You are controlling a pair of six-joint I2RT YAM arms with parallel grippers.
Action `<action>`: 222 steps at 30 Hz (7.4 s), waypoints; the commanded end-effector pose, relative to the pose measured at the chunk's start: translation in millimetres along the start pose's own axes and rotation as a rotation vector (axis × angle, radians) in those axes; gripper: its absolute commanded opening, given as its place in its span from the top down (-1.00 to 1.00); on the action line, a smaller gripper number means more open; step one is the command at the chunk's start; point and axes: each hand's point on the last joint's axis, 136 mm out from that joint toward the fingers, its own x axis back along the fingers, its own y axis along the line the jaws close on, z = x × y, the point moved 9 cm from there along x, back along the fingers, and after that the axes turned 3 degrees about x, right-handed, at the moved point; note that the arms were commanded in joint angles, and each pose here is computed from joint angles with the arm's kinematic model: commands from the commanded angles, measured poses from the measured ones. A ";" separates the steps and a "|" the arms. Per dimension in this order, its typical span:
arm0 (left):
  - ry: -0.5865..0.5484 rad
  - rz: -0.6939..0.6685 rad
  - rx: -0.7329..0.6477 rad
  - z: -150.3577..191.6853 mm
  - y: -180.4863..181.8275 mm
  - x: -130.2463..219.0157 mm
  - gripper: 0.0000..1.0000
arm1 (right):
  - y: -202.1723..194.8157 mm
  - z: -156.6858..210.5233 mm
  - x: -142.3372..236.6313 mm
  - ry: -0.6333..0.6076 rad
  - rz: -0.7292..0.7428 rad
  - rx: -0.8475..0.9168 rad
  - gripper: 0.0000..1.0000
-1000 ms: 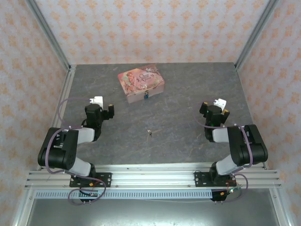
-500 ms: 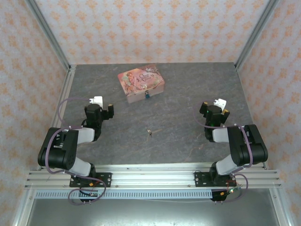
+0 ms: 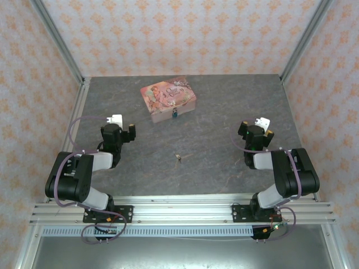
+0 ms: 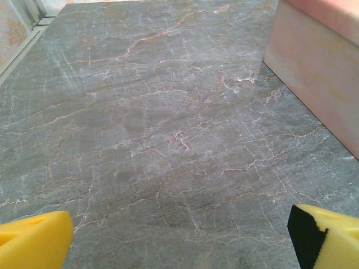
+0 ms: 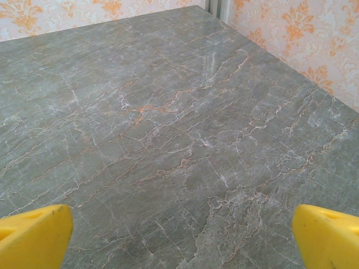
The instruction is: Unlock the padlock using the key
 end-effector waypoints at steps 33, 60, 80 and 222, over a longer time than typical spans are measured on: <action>0.426 0.197 0.686 -123.5 -55.9 -20.8 -0.80 | 206.0 -134.2 -67.6 0.639 -0.463 -0.146 -0.84; 0.747 0.418 0.481 -69.4 -153.3 -86.3 -0.03 | 260.5 -73.1 -22.8 0.763 -0.771 -0.041 -0.20; 0.660 0.227 0.285 -68.2 -130.4 -10.5 -0.45 | 180.1 -108.2 43.1 0.730 -0.501 0.060 -0.76; 0.253 0.999 0.368 -74.1 -91.4 178.9 -0.30 | 227.2 -66.2 217.9 0.513 -1.725 0.163 1.00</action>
